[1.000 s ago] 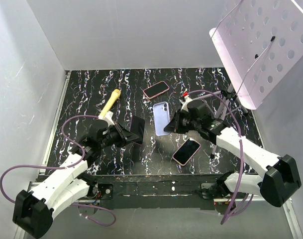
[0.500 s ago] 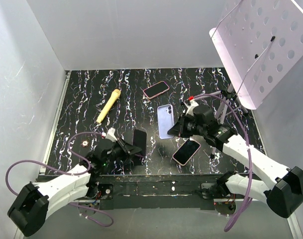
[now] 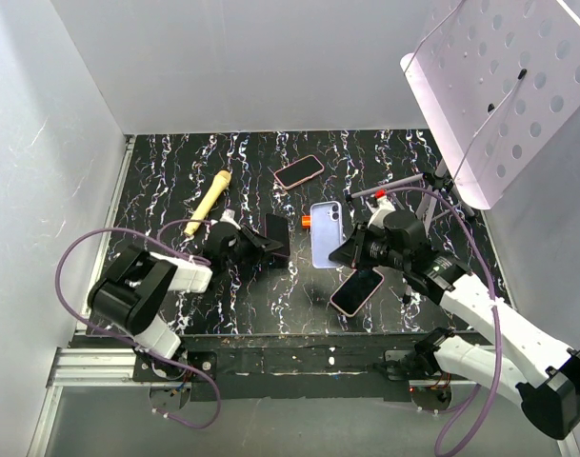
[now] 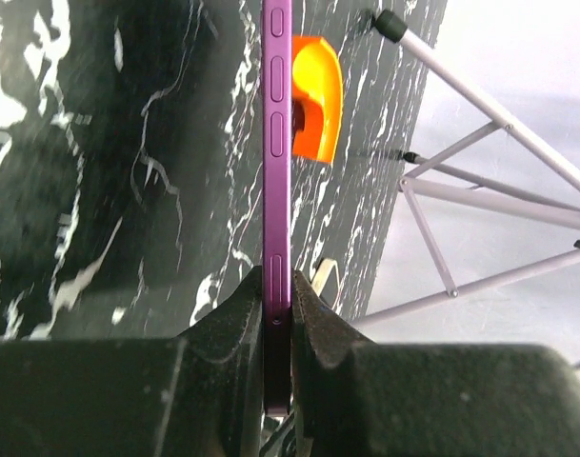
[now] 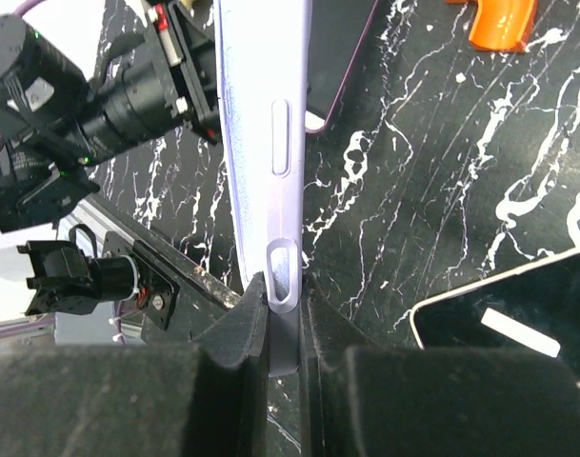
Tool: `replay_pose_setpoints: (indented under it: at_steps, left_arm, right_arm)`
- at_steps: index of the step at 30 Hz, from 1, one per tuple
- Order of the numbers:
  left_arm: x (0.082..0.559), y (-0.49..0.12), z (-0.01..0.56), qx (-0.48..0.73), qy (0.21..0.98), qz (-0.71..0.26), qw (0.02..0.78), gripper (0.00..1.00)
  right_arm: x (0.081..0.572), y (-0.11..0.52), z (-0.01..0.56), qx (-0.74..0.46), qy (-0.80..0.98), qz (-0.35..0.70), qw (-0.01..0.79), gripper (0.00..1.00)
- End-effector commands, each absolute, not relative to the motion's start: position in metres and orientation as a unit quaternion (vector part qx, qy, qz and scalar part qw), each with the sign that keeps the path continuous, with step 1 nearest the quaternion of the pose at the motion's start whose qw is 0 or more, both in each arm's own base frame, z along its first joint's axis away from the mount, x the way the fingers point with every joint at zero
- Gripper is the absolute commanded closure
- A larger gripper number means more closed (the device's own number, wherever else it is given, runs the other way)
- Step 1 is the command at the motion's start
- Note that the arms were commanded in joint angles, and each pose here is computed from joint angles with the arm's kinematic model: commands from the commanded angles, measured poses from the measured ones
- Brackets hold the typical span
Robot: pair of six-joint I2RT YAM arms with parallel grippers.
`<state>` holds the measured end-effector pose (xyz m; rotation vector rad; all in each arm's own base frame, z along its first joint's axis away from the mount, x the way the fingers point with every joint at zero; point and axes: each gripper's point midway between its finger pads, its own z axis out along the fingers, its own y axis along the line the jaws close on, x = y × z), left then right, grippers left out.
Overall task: Take the phone out of the phone case
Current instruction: Place the phone at the center of the board.
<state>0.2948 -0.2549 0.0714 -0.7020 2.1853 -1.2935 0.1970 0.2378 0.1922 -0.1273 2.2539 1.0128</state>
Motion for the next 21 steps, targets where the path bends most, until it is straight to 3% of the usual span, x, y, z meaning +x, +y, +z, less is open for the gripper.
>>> replay_pose_setpoints:
  at_steps: [1,14,21]
  left_arm:
    - [0.326,-0.273,0.104,-0.226,0.767,-0.529,0.285,1.00]
    - [0.321,-0.270,0.041,-0.279,0.786,-0.508,0.217,1.00]
    - [0.316,-0.263,0.026,-0.287,0.806,-0.481,0.193,0.82]
  right_arm:
    - [0.198,0.234,0.200,-0.041,0.852,0.390,0.347,0.99]
    - [0.198,0.240,0.186,-0.044,0.858,0.393,0.328,0.99]
    - [0.197,0.239,0.184,-0.045,0.859,0.392,0.327,0.99]
